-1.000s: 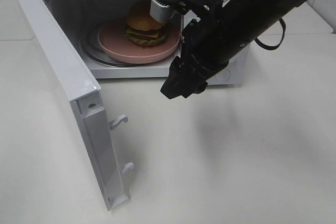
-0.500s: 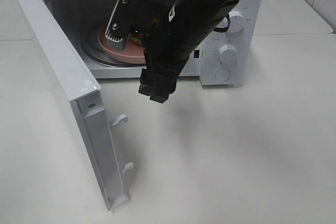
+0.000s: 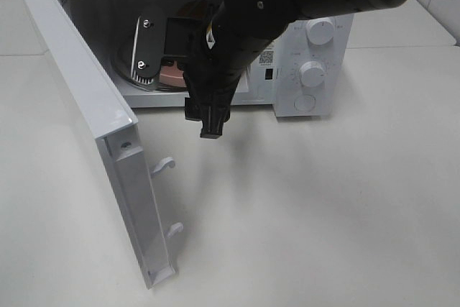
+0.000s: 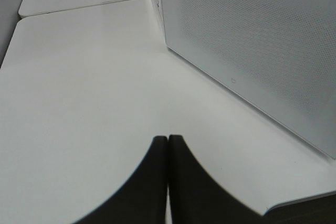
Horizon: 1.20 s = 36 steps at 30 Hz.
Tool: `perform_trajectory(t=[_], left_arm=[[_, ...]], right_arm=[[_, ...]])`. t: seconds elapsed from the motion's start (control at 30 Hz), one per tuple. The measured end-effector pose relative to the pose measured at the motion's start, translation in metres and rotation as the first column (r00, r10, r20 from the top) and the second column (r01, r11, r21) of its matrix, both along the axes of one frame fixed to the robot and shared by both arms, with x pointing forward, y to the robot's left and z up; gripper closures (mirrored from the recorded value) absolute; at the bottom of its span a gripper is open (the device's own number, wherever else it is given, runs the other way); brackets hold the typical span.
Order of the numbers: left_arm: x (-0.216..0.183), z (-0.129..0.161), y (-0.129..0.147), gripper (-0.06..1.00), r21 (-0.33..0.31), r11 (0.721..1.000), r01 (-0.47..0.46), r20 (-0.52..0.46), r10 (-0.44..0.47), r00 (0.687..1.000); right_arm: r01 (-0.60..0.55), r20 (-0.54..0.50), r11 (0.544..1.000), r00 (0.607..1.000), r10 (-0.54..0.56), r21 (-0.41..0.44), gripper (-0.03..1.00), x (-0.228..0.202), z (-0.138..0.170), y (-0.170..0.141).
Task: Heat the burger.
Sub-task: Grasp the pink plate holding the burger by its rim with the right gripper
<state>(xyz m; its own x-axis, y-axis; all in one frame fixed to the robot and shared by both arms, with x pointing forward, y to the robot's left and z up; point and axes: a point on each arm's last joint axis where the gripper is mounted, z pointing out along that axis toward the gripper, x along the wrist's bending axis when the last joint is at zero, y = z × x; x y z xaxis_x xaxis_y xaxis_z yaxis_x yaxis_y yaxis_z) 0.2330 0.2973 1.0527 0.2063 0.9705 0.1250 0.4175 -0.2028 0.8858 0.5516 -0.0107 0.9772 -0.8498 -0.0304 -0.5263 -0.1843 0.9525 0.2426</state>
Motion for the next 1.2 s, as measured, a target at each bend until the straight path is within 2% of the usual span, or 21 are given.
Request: perform_trajectory(t=[0.07, 0.27, 0.47, 0.67, 1.2], left_arm=[[0.0, 0.0, 0.0, 0.94, 0.0, 1.0, 0.0, 0.0, 0.0, 1.0], [0.0, 0.0, 0.0, 0.94, 0.0, 1.0, 0.0, 0.0, 0.0, 1.0], [0.0, 0.0, 0.0, 0.94, 0.0, 1.0, 0.0, 0.0, 0.0, 1.0], [0.0, 0.0, 0.0, 0.94, 0.0, 1.0, 0.0, 0.0, 0.0, 1.0], [0.0, 0.0, 0.0, 0.94, -0.002, 1.0, -0.001, 0.0, 0.001, 1.0]], right_arm=[[0.04, 0.009, 0.999, 0.999, -0.041, 0.036, 0.26, 0.011, 0.002, 0.009], [0.071, 0.004, 0.997, 0.997, -0.072, 0.041, 0.26, 0.021, 0.003, 0.018], [0.077, -0.006, 0.997, 0.997, -0.077, 0.0, 0.26, 0.03, -0.009, 0.024], [0.079, 0.035, 0.995, 0.996, -0.077, -0.061, 0.25, 0.041, -0.024, 0.026], [0.123, 0.058, 0.989, 0.991, -0.118, -0.081, 0.25, 0.064, -0.049, 0.019]])
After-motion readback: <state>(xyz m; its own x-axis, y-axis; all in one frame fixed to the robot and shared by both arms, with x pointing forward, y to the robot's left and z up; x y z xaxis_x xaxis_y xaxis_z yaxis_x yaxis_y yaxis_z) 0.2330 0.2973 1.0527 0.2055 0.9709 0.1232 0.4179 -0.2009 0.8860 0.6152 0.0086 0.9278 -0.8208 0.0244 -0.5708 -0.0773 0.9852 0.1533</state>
